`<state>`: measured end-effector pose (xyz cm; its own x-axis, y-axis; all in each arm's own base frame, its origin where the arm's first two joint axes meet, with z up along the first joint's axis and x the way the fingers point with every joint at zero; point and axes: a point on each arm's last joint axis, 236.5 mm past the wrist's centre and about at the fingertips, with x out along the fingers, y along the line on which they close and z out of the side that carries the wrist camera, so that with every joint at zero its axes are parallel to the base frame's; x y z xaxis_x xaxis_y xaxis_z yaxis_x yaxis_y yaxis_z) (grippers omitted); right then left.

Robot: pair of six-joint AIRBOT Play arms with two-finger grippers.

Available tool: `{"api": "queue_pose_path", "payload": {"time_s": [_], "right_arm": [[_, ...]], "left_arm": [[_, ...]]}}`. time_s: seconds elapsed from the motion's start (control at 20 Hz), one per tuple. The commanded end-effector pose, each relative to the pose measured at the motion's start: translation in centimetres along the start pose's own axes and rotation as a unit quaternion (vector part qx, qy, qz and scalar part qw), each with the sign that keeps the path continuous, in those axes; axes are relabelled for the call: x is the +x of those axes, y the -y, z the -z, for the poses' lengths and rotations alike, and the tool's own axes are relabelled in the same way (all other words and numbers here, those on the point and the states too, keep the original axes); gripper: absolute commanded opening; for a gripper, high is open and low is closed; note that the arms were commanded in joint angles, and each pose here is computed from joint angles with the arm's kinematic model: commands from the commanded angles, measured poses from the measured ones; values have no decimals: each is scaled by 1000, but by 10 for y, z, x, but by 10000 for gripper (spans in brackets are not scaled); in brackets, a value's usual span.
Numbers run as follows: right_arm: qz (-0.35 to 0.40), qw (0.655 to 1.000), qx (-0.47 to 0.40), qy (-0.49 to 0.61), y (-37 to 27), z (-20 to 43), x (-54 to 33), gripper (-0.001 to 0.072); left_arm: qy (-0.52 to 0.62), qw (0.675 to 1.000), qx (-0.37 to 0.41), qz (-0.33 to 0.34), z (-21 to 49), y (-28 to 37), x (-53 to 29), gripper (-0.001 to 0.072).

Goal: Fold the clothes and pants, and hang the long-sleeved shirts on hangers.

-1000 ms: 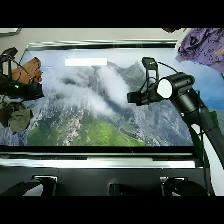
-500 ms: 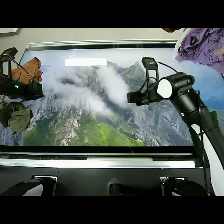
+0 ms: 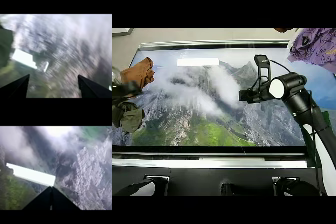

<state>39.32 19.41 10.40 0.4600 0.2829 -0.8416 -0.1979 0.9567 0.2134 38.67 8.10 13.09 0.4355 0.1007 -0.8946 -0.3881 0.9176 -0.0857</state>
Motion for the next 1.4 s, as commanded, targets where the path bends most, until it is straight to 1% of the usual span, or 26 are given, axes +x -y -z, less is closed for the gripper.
{"api": "queue_pose_path", "payload": {"time_s": [0.0,0.1,0.25,0.35,0.5,0.55,0.65,0.7,0.75,0.8,0.85,1.0,1.1,1.2,1.25,1.35], "right_arm": [[-2,1000,0,7,-1,-3,0,29],[-2,1000,0,7,-1,-4,0,29],[-2,1000,0,8,-1,-4,0,30],[-2,1000,0,8,-1,-4,0,32],[-2,1000,0,7,-1,-4,0,34],[-2,1000,3,7,-1,-3,0,54],[-2,1000,16,7,-1,-3,0,148],[-2,1000,18,7,-1,-4,0,147],[-2,1000,19,7,-1,-3,0,147],[-2,1000,19,8,-1,-4,0,148],[-2,1000,19,7,-1,-3,0,148],[0,1000,19,1,0,0,-1,148],[7,1000,18,-16,3,7,-1,147],[20,999,15,-37,9,18,-2,147],[29,998,12,-48,13,23,-3,147],[50,997,6,-64,23,31,-7,148]], "left_arm": [[76,988,-116,-72,-42,-109,10,720],[91,977,-164,-98,-51,-164,26,720],[99,967,-206,-114,-59,-216,67,720],[68,966,-218,-120,-47,-234,107,720],[13,967,-226,-118,-23,-242,168,720],[5,966,-232,-110,-19,-240,186,720],[0,965,-249,-87,-16,-232,214,720],[-2,963,-257,-76,-16,-226,224,720],[-5,963,-263,-67,-15,-221,230,638],[-6,962,-265,-60,-15,-215,231,253],[-6,962,-267,-49,-18,-206,229,17],[-23,968,-247,-24,-21,-168,207,13],[-38,976,-213,-7,-21,-127,181,13],[-33,986,-162,20,-27,-70,145,13],[-21,990,-133,44,-30,-32,123,13],[1,989,-83,124,-29,56,77,14]]}}
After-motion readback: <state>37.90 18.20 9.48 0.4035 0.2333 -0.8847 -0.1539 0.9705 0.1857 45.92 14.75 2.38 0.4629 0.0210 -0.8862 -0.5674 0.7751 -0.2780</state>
